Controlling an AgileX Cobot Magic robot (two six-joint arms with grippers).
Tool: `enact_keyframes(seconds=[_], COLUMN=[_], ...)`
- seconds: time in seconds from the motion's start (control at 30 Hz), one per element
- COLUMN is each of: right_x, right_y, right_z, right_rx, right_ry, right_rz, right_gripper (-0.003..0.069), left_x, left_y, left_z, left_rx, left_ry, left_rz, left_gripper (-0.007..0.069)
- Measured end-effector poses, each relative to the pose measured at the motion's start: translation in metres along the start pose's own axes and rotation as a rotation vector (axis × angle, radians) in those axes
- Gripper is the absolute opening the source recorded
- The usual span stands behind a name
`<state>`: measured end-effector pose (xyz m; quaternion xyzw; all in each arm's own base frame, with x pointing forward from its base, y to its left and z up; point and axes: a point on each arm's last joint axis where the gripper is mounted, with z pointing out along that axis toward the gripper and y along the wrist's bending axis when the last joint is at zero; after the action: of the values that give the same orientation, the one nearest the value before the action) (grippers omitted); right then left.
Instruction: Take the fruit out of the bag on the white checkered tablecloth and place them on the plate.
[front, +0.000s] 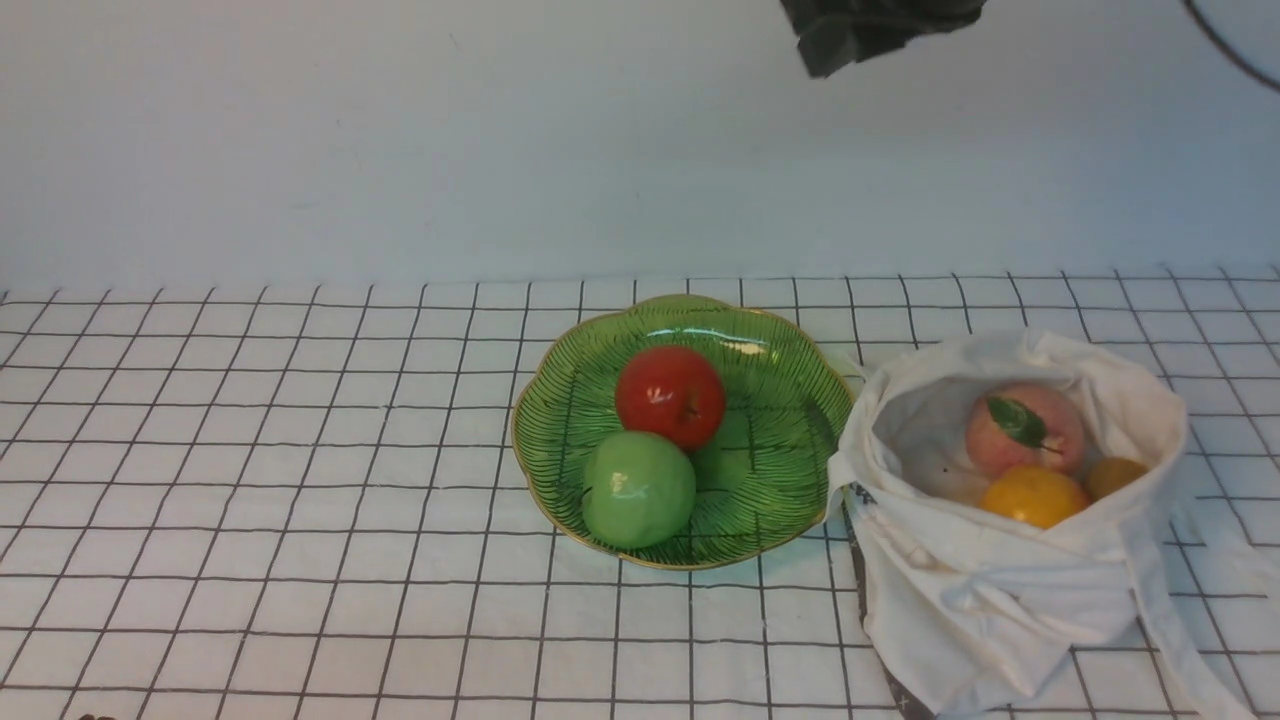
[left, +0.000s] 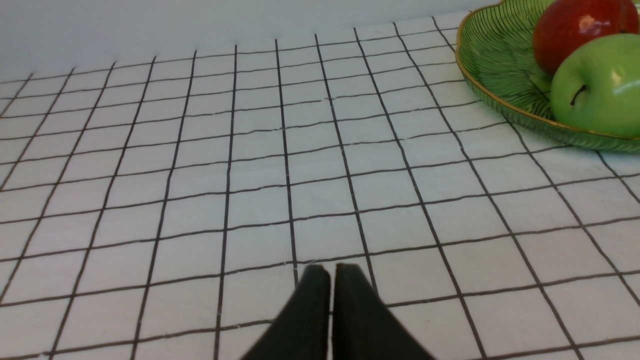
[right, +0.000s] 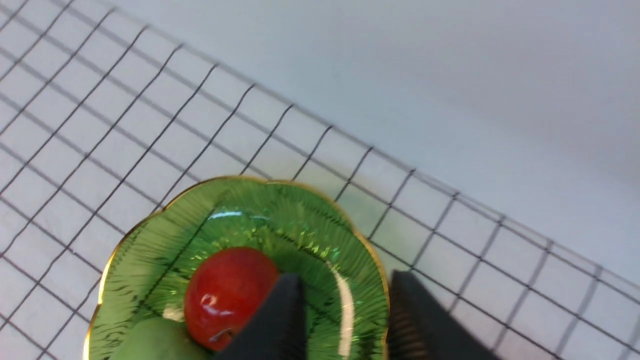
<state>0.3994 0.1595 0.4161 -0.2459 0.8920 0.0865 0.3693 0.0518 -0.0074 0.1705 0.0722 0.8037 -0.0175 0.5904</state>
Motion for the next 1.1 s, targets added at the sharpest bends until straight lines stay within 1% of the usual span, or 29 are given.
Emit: enact_keyframes(seconds=[0.03, 0.07, 0.1, 0.13, 0.23, 0.33, 0.43, 0.47, 0.63, 0.67, 0.7, 0.87, 0.93, 0.97, 1.0, 1.1], right_x=[-0.002, -0.003, -0.004, -0.004, 0.000, 0.017, 0.037, 0.037, 0.105, 0.107, 0.129, 0.194, 0.224, 0.225, 0.241, 0.266], right_y=[0.000, 0.000, 0.001, 0.002, 0.006, 0.013, 0.018, 0.018, 0.029, 0.030, 0.032, 0.040, 0.044, 0.044, 0.047, 0.049], right_z=[-0.016, -0.025, -0.039, -0.049, -0.086, -0.128, -0.154, -0.154, -0.204, -0.206, -0.221, -0.252, -0.254, -0.251, -0.252, -0.236], right_rx=[0.017, 0.025, 0.032, 0.035, 0.043, 0.046, 0.046, 0.046, 0.078, 0.081, 0.106, 0.162, 0.171, 0.170, 0.173, 0.171], right_ry=[-0.021, -0.036, -0.057, -0.072, -0.118, -0.149, -0.151, -0.151, -0.132, -0.132, -0.153, -0.275, -0.342, -0.339, -0.396, -0.483], right_rz=[0.002, 0.002, 0.001, 0.000, -0.002, 0.008, 0.012, 0.012, 0.009, 0.009, 0.017, 0.040, 0.041, 0.043, 0.046, 0.064], right_gripper=[0.0076, 0.0059, 0.0020, 0.0008, -0.0010, -0.0013, -0.0014, -0.0014, -0.0014, -0.0014, -0.0014, -0.0014, -0.0014, -0.0014, -0.0014, -0.0014], left_x=[0.000, 0.000, 0.000, 0.000, 0.000, 0.000, 0.000, 0.000, 0.000, 0.000, 0.000, 0.000, 0.000, 0.000, 0.000, 0.000], left_y=[0.000, 0.000, 0.000, 0.000, 0.000, 0.000, 0.000, 0.000, 0.000, 0.000, 0.000, 0.000, 0.000, 0.000, 0.000, 0.000], left_z=[0.000, 0.000, 0.000, 0.000, 0.000, 0.000, 0.000, 0.000, 0.000, 0.000, 0.000, 0.000, 0.000, 0.000, 0.000, 0.000], left_rx=[0.000, 0.000, 0.000, 0.000, 0.000, 0.000, 0.000, 0.000, 0.000, 0.000, 0.000, 0.000, 0.000, 0.000, 0.000, 0.000], left_ry=[0.000, 0.000, 0.000, 0.000, 0.000, 0.000, 0.000, 0.000, 0.000, 0.000, 0.000, 0.000, 0.000, 0.000, 0.000, 0.000], left_rz=[0.000, 0.000, 0.000, 0.000, 0.000, 0.000, 0.000, 0.000, 0.000, 0.000, 0.000, 0.000, 0.000, 0.000, 0.000, 0.000], left_gripper=[-0.0008, -0.0008, -0.0008, -0.0008, -0.0008, -0.0008, -0.0008, -0.0008, -0.0008, -0.0008, -0.0008, -0.0008, -0.0008, -0.0008, -0.0008, -0.0008])
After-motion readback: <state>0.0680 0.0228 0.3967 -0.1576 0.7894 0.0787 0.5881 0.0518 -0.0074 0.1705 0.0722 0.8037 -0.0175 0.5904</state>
